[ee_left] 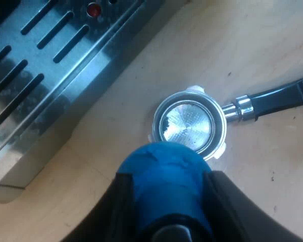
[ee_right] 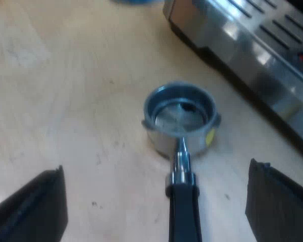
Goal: Grind coffee beans and then tamp
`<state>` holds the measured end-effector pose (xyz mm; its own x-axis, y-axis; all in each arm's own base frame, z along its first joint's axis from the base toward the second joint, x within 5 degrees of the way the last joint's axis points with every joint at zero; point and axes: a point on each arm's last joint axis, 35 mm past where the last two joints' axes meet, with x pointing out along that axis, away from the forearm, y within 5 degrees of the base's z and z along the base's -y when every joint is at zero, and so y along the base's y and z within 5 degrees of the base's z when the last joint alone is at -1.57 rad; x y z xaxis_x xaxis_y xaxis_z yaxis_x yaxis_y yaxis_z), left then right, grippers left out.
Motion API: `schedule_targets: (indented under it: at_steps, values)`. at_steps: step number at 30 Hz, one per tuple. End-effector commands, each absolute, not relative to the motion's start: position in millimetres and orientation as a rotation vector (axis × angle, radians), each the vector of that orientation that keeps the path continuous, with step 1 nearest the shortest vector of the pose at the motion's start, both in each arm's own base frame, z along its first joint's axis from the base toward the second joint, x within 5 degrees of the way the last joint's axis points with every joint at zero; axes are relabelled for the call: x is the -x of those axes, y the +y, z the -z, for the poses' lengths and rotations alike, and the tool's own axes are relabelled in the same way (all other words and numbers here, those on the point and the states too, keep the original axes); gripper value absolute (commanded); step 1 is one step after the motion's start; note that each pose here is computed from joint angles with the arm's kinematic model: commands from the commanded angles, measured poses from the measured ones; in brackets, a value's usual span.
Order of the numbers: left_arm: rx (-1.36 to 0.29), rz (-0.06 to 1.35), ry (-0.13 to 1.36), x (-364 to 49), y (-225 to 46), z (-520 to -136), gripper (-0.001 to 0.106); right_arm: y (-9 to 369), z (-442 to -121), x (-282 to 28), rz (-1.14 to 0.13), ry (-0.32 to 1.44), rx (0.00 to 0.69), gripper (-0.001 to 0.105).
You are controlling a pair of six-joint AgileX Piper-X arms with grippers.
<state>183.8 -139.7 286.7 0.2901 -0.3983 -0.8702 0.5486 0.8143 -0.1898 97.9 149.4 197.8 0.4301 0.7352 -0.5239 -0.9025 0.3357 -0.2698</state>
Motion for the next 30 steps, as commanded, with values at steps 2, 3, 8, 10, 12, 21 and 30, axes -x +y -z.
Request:
schedule_targets:
  at_steps: [2, 3, 8, 10, 12, 21, 30]
  values:
    - [-0.125, 0.654, 1.109, -182, -140, -291, 0.0, 146, -186, -95, -1.088, 0.296, 0.557, 0.074]
    - [-0.124, 0.658, 1.11, -182, -140, -291, 0.0, 143, -181, -94, -1.084, 0.301, 0.549, 0.074]
    - [-0.125, 0.659, 1.11, -182, -141, -291, 0.0, 136, -164, -90, -1.053, 0.321, 0.525, 0.074]
    - [-0.124, 0.66, 1.106, -182, -141, -291, 0.0, 133, -158, -89, -1.02, 0.333, 0.541, 0.074]
    - [-0.123, 0.661, 1.103, -182, -141, -292, 0.0, 131, -156, -88, -1.012, 0.339, 0.546, 0.074]
    - [-0.098, 0.712, 1.125, -190, -150, -282, 0.0, 131, -155, -88, -1.003, 0.361, 0.511, 0.074]
    - [-0.111, 0.698, 1.187, -205, -161, -259, 0.0, 131, -155, -88, -1.0, 0.367, 0.5, 0.074]
